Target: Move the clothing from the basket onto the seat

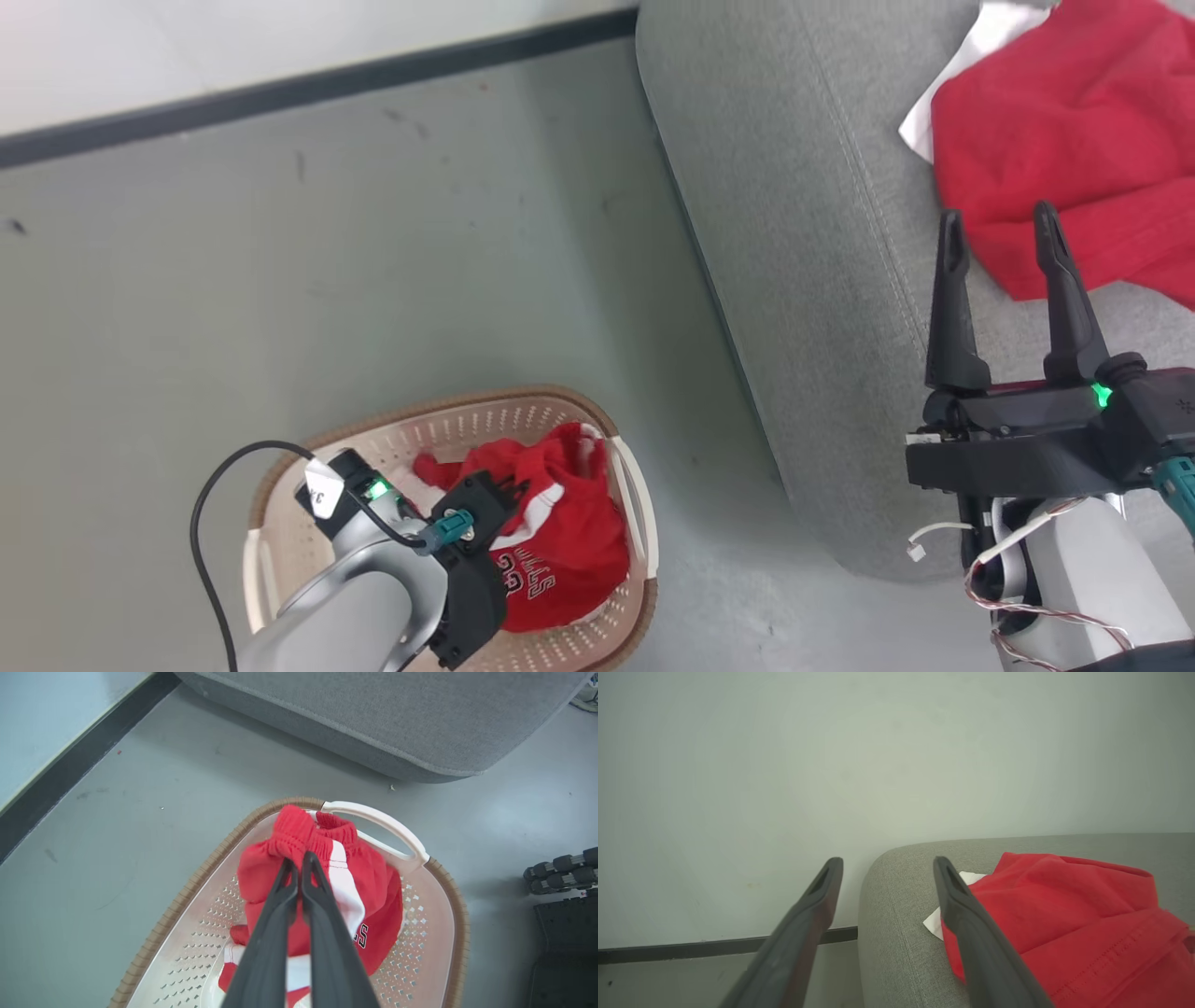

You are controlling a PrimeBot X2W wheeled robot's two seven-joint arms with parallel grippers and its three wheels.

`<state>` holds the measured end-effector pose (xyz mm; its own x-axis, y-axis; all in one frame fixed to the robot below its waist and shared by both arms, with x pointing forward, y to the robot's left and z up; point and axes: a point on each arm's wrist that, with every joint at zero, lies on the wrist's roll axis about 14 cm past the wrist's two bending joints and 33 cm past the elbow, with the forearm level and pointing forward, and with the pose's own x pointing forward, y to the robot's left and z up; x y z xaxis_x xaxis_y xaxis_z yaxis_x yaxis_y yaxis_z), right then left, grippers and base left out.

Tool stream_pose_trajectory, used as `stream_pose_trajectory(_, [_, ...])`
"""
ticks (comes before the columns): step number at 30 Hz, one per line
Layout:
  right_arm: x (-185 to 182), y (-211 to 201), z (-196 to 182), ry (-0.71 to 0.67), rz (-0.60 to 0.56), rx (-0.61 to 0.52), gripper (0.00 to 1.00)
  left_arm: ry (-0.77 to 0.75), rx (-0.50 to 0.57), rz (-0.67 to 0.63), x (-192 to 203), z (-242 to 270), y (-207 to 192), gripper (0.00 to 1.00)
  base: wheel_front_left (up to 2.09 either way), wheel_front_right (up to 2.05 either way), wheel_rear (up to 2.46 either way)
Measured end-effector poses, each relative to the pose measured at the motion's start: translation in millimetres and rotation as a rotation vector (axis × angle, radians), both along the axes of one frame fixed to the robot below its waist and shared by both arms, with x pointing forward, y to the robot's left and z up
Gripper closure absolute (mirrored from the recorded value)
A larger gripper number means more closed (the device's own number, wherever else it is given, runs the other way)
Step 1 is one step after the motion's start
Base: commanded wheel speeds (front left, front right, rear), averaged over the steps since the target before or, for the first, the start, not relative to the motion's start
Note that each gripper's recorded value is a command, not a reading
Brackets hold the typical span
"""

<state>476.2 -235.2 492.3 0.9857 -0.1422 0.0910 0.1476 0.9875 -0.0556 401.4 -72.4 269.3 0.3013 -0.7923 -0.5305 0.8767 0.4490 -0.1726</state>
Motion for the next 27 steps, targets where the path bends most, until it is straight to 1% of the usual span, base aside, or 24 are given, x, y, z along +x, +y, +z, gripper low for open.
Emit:
stream_pose_trajectory(5, [-7.3,0.9,15.6,-0.031,0.02,0.021,0.0,-0.067,-0.049,-0.011,-3.9,31.7,-3.7,1.0,0.0,0.0,0.0])
stream_pose_trajectory(9, [-10.1,0.7,26.4,-0.054,0.03,0.027,0.0,-0.087,-0.068,-0.004,-8.8,46.8,-2.4,1.0,0.0,0.0,0.0])
stream_pose_trajectory(13, [-15.9,0.4,39.5,-0.082,0.042,0.049,0.0,-0.106,-0.113,0.029,-11.2,70.4,-1.6,1.0,0.0,0.0,0.0])
stream_pose_trajectory(18, [-30.4,-0.7,43.9,-0.081,0.061,0.055,0.0,-0.14,-0.189,0.056,-14.6,106.2,-5.1,1.0,0.0,0.0,0.0])
stream_pose_trajectory(23, [-41.9,8.4,48.3,-0.089,0.098,0.073,0.0,-0.175,-0.251,0.096,-17.1,138.3,-2.1,1.0,0.0,0.0,0.0])
stream_pose_trajectory(27, [-44.3,20.0,54.9,-0.104,0.145,0.092,0.0,-0.187,-0.305,0.153,-18.4,160.0,5.3,1.0,0.0,0.0,0.0])
